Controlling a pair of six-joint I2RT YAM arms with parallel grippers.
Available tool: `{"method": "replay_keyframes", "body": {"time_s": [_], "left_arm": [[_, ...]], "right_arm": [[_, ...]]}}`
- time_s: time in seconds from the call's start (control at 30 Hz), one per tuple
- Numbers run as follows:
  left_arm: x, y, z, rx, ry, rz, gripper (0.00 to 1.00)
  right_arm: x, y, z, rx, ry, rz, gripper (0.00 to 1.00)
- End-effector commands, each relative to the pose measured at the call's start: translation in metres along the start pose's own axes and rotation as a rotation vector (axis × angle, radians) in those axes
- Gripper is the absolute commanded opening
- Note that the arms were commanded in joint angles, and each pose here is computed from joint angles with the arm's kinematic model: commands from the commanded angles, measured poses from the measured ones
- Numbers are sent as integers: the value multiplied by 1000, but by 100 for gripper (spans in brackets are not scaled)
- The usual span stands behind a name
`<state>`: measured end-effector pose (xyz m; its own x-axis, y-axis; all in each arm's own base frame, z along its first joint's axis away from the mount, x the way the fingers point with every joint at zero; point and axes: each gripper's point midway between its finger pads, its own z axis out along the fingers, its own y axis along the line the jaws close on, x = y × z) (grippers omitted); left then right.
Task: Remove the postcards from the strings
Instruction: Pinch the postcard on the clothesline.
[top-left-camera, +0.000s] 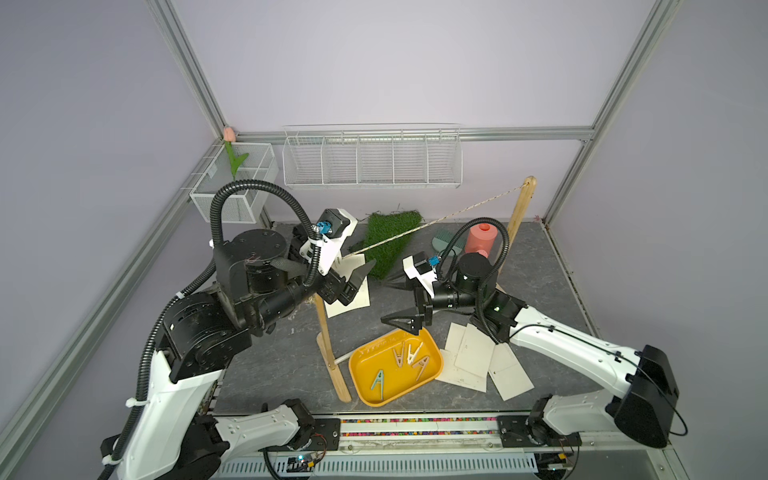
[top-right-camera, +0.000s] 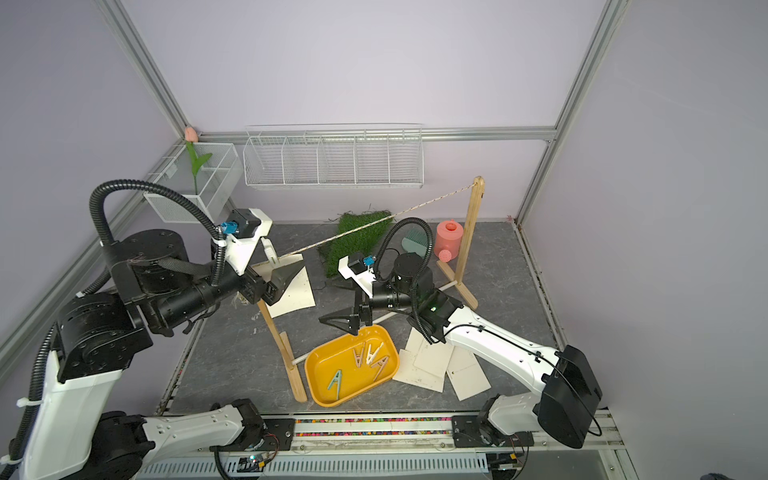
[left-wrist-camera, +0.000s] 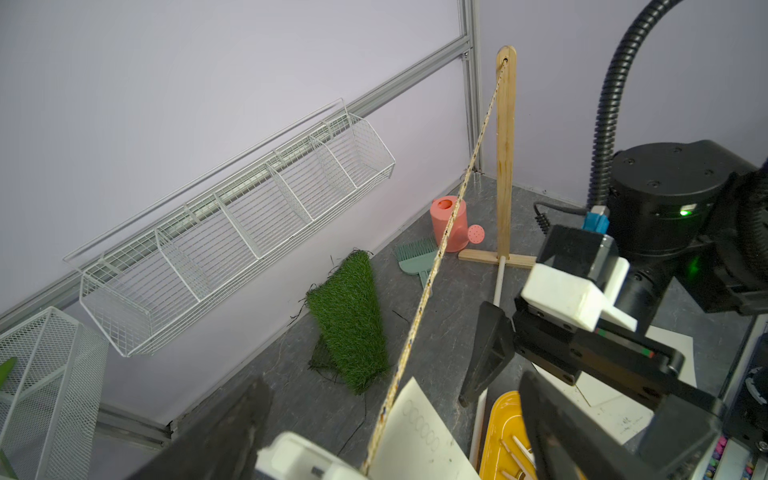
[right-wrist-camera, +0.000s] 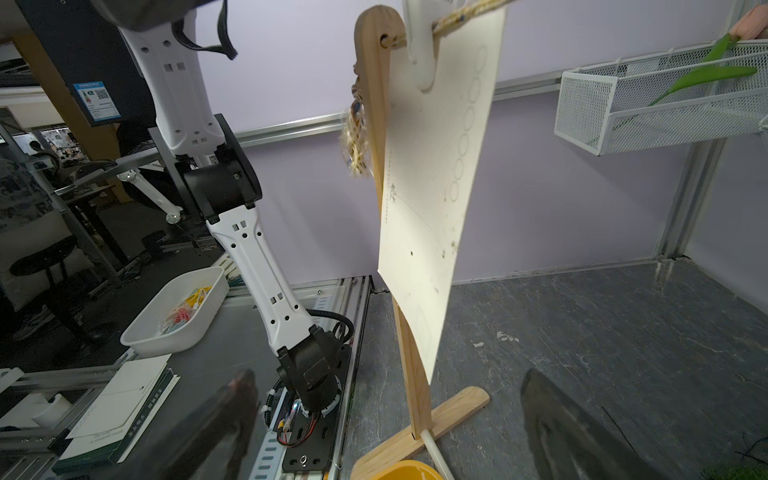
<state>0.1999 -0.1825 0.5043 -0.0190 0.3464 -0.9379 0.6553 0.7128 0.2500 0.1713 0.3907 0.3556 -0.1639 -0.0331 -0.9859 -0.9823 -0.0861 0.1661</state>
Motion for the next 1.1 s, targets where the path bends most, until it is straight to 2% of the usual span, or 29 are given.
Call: {"method": "replay_keyframes", "body": {"time_s": [0.0, 0.27, 0.5, 0.73, 1.07], "left_arm": [[-14, 12, -13, 4, -65, -64, 95], [0, 19, -3, 38, -16, -140, 93], [1, 30, -22, -38, -61, -183, 95], [21, 9, 1, 84, 42, -191, 94], [28, 8, 21, 131, 57, -166, 73]], "right_arm": [[-7, 12, -5, -23, -20, -54, 99], [-7, 16, -4, -53, -19, -70, 98], [-6, 19, -3, -78, -17, -75, 98], [-6, 21, -2, -100, -16, -85, 97], [-6, 24, -1, -122, -20, -89, 94]]}}
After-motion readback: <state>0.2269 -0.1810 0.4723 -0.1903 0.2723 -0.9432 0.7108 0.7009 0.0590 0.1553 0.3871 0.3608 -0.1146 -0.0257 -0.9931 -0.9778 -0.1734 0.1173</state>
